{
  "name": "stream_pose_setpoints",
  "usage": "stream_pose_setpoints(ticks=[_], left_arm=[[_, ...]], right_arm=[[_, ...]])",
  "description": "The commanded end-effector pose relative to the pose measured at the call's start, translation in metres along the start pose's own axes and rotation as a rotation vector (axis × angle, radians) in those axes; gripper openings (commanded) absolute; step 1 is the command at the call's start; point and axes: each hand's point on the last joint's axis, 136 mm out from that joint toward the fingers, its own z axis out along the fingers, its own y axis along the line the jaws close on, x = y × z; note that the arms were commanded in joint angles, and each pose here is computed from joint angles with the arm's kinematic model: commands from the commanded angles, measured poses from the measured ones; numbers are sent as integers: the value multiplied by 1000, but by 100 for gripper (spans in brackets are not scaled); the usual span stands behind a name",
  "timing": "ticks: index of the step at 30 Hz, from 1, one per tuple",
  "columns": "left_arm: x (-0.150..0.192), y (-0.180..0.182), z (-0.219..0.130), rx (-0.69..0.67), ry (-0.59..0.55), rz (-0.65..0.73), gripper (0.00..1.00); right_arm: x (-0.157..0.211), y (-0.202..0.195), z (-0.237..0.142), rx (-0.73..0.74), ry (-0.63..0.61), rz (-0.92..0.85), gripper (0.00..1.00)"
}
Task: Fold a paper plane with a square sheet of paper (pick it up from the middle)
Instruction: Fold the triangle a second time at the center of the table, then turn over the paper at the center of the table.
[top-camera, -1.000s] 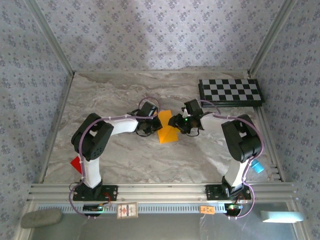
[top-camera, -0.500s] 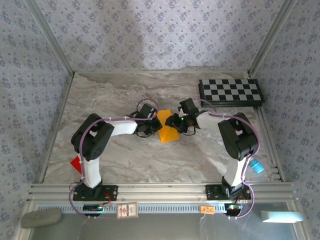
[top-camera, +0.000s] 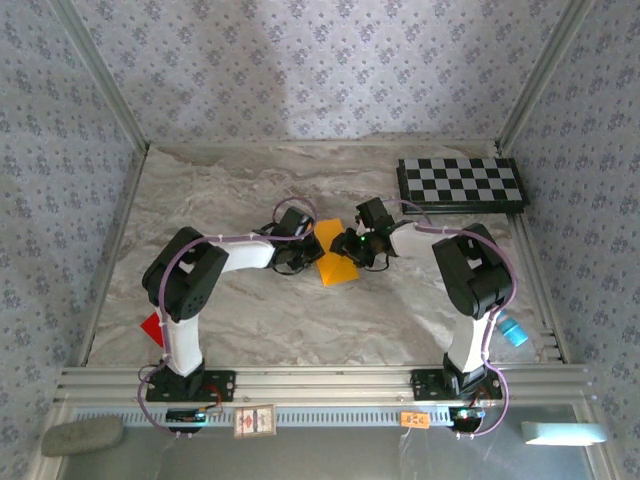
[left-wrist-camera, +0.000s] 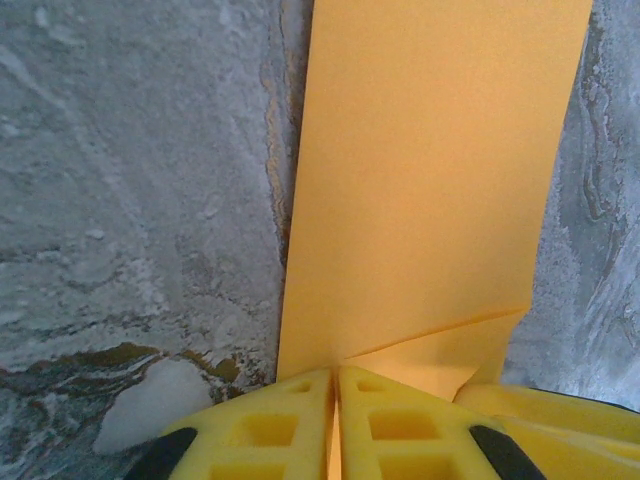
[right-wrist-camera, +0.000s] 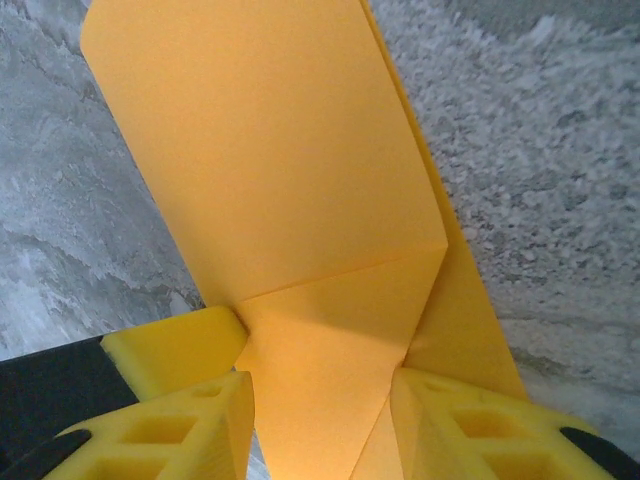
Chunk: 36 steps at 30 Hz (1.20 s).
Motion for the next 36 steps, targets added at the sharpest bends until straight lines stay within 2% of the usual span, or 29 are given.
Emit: stream_pose_setpoints(ticks=[1, 9, 23, 36], left_arm=[[8, 41, 7, -131, 23, -39, 11], [7, 42, 6, -138, 15, -42, 11], [9, 36, 8, -112, 34, -48, 11], [7, 34, 5, -86, 30, -75, 10]], right_arm=[[3, -11, -1, 56, 3, 44, 43], [-2, -19, -11, 82, -52, 67, 43], [5, -2, 3, -17, 35, 68, 34], [15, 9, -2, -99, 66, 29, 28]])
